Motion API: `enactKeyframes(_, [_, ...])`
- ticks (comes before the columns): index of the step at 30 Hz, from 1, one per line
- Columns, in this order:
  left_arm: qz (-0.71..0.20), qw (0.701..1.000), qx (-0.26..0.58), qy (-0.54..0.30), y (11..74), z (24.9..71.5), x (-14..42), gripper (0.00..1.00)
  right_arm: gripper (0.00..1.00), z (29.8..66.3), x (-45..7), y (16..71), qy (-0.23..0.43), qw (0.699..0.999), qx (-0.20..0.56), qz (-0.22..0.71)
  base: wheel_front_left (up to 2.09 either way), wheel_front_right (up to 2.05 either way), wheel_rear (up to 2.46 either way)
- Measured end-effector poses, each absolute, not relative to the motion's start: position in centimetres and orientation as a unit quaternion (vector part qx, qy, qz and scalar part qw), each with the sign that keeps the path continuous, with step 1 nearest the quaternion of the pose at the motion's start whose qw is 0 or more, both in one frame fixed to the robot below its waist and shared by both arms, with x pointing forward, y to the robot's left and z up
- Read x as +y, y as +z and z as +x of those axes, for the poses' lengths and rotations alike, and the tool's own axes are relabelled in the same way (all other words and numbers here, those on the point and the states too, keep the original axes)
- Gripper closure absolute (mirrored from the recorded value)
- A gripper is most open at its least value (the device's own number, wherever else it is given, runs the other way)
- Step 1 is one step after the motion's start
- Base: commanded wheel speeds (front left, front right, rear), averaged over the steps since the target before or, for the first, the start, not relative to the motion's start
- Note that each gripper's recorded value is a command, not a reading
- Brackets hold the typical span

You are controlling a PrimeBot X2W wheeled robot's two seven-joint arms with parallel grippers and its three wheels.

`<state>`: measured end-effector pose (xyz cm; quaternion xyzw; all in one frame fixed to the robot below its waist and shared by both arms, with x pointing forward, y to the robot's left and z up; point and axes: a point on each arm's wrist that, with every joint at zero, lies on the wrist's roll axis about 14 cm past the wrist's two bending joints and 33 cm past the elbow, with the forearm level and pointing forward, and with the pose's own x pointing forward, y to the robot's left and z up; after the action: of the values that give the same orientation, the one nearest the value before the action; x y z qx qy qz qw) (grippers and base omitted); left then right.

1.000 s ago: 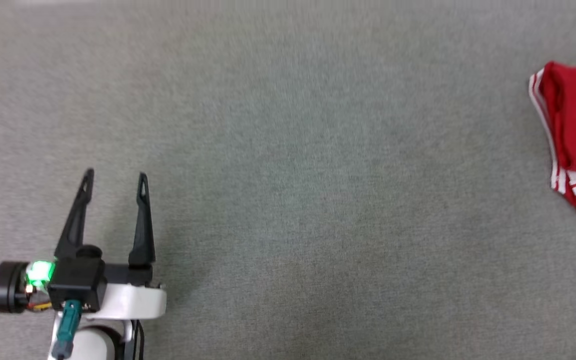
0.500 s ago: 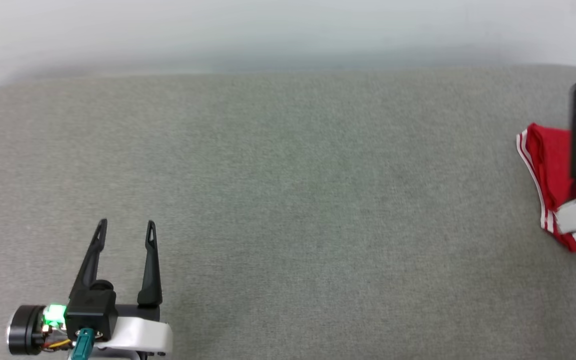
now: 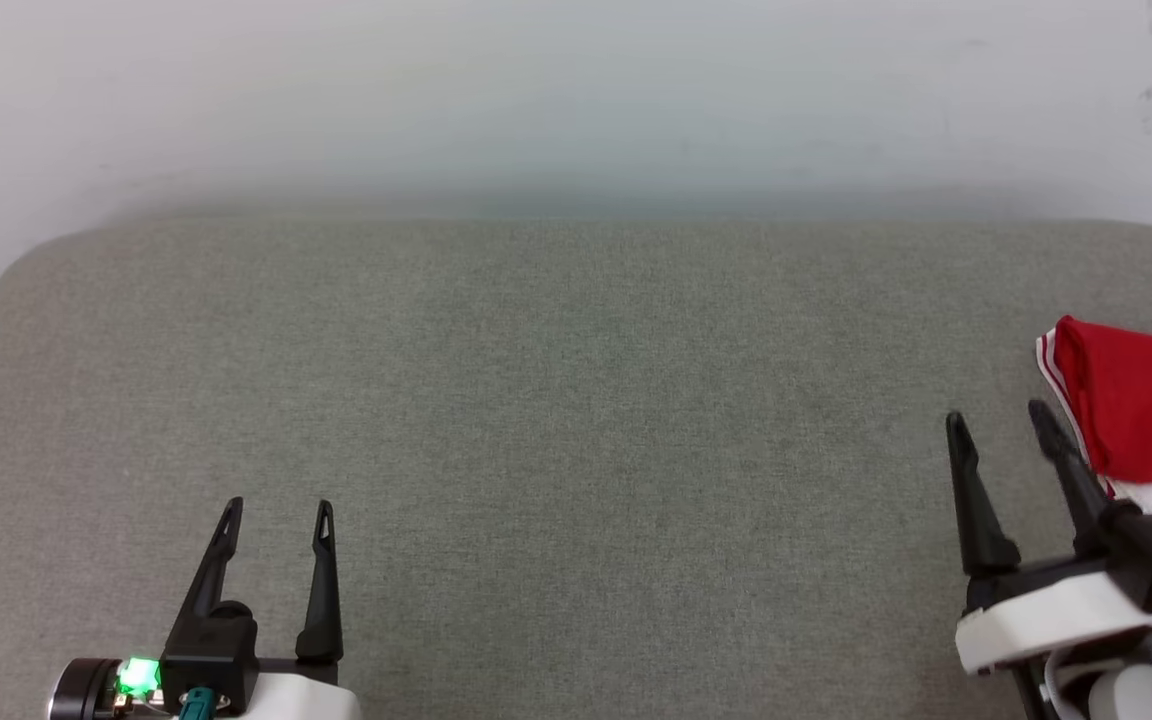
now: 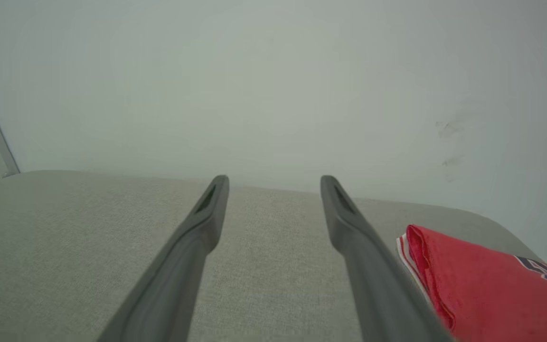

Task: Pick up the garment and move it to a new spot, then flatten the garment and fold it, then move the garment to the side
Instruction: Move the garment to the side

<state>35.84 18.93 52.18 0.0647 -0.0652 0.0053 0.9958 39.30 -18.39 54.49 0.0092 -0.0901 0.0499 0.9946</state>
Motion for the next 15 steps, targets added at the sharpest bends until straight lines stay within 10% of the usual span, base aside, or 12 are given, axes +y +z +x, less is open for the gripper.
enactKeyframes(15, [0.058, 0.997, -0.058, 0.001, 51.7, 34.2, 18.8, 0.00, 0.00, 36.0, -19.2, 52.2, 0.025, 0.997, -0.063, 0.023, 0.00, 0.00, 0.00])
